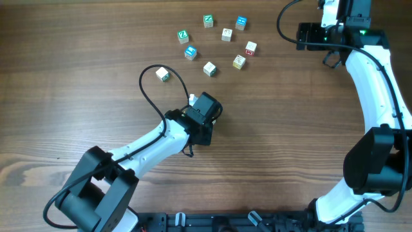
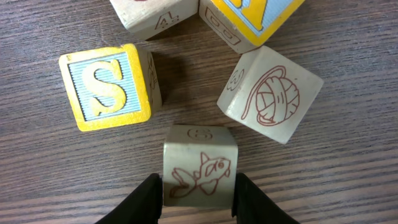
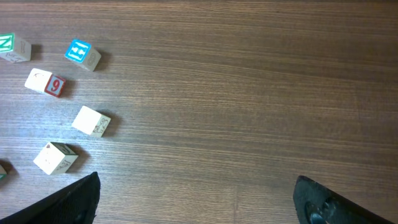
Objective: Form a circle
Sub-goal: 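Lower the white fish block beside the S and yarn-ball blocks, release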
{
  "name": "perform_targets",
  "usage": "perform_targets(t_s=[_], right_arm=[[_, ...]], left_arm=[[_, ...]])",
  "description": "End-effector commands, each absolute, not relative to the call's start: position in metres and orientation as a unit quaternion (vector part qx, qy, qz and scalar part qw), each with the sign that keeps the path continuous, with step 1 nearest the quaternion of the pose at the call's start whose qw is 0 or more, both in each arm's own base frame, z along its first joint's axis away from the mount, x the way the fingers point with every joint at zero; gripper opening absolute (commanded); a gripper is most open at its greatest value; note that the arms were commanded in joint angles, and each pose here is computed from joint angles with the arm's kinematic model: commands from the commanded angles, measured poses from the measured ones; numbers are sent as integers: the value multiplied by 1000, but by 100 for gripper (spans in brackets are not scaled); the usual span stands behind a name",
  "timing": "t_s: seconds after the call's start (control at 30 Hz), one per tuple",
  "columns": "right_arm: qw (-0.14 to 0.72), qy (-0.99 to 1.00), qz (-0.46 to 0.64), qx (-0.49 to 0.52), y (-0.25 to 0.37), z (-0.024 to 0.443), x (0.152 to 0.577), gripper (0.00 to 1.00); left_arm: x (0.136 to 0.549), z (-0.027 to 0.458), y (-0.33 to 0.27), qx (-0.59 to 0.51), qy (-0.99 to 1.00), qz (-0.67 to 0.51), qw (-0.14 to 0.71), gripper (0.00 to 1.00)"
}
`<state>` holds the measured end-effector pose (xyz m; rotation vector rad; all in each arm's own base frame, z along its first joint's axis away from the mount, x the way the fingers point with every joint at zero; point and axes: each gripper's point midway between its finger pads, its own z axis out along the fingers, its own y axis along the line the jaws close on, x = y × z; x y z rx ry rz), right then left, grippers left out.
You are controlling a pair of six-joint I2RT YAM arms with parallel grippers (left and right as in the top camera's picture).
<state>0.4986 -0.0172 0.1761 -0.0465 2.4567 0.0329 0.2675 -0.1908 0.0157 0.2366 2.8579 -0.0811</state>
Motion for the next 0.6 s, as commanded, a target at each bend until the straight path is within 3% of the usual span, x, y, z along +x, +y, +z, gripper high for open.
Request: perform_targets(t_s=[0.0,0.13,0.27,0.57], right_arm=[[324,946,13,-12,-17,165,498,100],[324,946,13,-12,-17,165,498,100],[324,946,13,-12,-17,164,498,100],[324,946,13,-12,-17,165,498,100]], left_arm=[[266,13,-188,82,987,-21,135,39],[267,13,-187,82,987,-20,136,40],[273,15,-178,77,985,7,154,28],[278,16,-182,76,984,1,163,34]])
